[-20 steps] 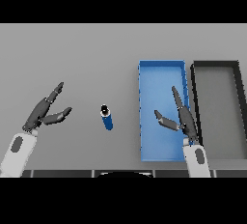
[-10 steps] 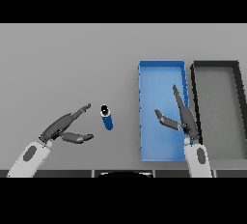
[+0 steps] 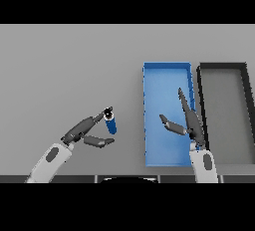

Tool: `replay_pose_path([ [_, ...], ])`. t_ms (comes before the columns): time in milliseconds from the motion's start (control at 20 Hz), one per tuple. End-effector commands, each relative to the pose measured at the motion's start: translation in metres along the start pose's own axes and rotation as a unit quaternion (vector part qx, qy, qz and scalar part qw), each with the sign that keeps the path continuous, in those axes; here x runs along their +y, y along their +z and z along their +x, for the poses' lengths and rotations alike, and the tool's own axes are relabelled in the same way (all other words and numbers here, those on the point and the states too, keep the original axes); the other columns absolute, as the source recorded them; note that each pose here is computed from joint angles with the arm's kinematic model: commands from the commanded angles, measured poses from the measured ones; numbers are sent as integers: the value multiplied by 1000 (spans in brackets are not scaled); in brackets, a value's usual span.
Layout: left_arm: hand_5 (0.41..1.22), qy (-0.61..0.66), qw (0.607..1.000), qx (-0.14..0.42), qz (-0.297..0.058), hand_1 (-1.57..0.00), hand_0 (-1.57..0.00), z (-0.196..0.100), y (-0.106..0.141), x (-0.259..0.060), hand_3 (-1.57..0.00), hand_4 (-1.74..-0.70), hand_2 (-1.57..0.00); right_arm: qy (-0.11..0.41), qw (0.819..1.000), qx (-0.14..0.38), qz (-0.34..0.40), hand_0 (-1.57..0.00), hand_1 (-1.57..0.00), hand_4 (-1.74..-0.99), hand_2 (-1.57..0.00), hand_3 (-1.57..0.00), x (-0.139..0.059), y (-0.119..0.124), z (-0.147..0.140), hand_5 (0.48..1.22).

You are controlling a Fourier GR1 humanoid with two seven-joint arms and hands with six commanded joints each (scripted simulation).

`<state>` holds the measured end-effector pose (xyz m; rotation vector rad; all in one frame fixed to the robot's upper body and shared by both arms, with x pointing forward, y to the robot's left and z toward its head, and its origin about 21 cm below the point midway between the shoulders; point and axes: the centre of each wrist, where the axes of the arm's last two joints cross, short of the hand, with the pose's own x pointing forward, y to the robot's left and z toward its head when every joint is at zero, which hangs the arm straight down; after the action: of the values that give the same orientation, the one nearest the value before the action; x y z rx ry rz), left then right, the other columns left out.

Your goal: Pick up the blue pipe and place it into the blue bin.

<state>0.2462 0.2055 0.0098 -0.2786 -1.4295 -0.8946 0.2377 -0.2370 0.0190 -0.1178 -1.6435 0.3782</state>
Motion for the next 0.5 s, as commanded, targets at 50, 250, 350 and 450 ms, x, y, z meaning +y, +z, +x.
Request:
replay_pose_path([
  [50,491,14,1000,-4,5,1,1,-4,-7,-4,1,-1126,1,-3,1000,-4,-1,1,1,-1207,1,1,-1,4,0,551],
  [250,494,23,1000,1,10,1,1,-19,-25,-18,1,-1120,1,-6,1000,-3,-2,1,1,-1201,1,1,1,-1,1,548],
  [350,506,19,1000,-10,17,1,1,-19,-34,-24,1,-1099,-6,-6,1000,-5,3,1,1,-1198,1,1,2,4,-2,547],
  [450,543,40,999,-27,17,1,1,-18,-39,-24,-16,-1117,-51,0,1000,5,-5,1,1,-1192,1,1,-2,6,-3,549],
])
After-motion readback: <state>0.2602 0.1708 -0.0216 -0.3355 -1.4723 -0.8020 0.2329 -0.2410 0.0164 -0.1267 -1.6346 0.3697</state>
